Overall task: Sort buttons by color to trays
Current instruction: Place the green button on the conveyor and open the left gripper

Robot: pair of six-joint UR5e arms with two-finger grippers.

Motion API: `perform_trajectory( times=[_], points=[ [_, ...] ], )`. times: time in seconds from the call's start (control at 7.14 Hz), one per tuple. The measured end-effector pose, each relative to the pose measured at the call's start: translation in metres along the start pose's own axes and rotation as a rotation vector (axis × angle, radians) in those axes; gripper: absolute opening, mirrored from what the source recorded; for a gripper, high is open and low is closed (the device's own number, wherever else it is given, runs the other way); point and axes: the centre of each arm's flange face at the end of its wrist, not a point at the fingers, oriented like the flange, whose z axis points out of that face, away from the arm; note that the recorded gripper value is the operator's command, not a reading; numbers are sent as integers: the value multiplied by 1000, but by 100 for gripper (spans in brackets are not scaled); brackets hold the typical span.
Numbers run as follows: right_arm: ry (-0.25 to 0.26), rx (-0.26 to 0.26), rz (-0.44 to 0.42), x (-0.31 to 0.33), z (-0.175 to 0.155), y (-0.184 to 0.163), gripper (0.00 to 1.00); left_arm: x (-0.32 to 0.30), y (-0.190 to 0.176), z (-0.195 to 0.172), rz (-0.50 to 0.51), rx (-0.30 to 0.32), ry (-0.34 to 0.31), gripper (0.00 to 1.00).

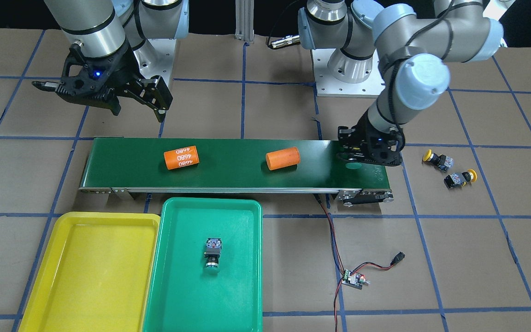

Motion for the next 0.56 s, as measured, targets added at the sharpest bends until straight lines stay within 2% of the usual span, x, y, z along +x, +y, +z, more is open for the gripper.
perform_trajectory(
  times=[0.14, 0.42, 0.56],
  points=[
    [1, -1, -1, 0, 1, 0, 100, 8, 0, 19, -38, 31, -6, 99],
    [2, -3, -1, 0, 2, 1, 100, 11, 1, 36, -52, 80, -12, 100],
    [3, -3, -11, 0, 2, 1, 100, 10, 0, 30, -55, 101, -15, 100]
  ],
)
